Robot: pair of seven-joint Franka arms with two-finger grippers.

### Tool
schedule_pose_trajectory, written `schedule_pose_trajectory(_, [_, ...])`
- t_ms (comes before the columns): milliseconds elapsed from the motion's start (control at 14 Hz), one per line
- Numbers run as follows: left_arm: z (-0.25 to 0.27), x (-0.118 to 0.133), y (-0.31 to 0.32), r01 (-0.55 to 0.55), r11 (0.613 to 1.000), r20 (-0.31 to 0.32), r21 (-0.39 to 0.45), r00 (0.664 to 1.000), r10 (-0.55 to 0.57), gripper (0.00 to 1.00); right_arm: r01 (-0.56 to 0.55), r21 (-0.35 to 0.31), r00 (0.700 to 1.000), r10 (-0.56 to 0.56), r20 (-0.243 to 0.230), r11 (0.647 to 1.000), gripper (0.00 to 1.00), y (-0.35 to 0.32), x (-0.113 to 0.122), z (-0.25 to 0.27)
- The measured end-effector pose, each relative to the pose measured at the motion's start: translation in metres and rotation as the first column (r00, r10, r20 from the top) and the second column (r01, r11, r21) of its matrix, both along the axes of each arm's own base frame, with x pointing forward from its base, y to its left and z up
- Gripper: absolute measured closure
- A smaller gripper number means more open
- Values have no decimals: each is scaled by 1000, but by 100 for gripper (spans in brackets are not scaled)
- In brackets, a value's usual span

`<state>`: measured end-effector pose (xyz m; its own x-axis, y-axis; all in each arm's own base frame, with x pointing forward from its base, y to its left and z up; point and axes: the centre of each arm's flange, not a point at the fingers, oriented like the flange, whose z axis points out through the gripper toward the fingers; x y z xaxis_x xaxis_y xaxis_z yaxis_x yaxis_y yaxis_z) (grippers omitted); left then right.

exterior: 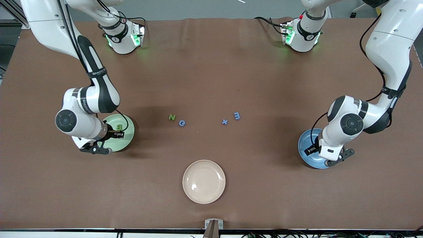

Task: Sort upper and lower case letters into plates
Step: 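Reach the blue e with the left gripper while the right gripper leaves the plate, then grasp the blue e with the left gripper while the right gripper grasps green N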

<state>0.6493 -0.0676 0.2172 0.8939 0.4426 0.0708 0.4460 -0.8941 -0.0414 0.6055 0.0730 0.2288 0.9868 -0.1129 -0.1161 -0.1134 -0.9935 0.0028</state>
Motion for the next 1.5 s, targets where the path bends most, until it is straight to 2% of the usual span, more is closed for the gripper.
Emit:
schedule_pose_trajectory(143, [8,-4,-24,-19,1000,7,-25,1000,19,1,-8,0,1000,8,-10,1000,64,4,-15,-19])
schedule_pose_trajectory(501, [28,-43,-136,-28,995,-6,-91,1000,27,0,-7,-4,999,7,-33,1000,64,2,-27,-33])
schedule_pose_trajectory(859, [13,-110,-254,3,997,-39,-82,999,-7,4,-8,-3,1000,8,-29,1000,64,2,-27,-33])
schedule_pose_trajectory(931, [10,-123,-274,17,997,-33,-73,999,-19,4,-8,-3,1000,8,-29,1000,58,2,-27,-33])
schedule_pose_trajectory(1289, [-19,-165,-325,35,997,-31,-72,999,-37,13,8,-1,1000,-8,-22,1000,6,11,-14,-15])
schedule_pose_trajectory(1361, [-24,-169,-329,39,996,-37,-79,998,-43,16,28,-3,999,-28,-29,1000,0,20,-8,-4])
schedule_pose_trajectory(1504, [-33,-173,-332,42,994,-47,-100,998,-47,20,72,-8,997,-72,-14,997,0,56,-1,14])
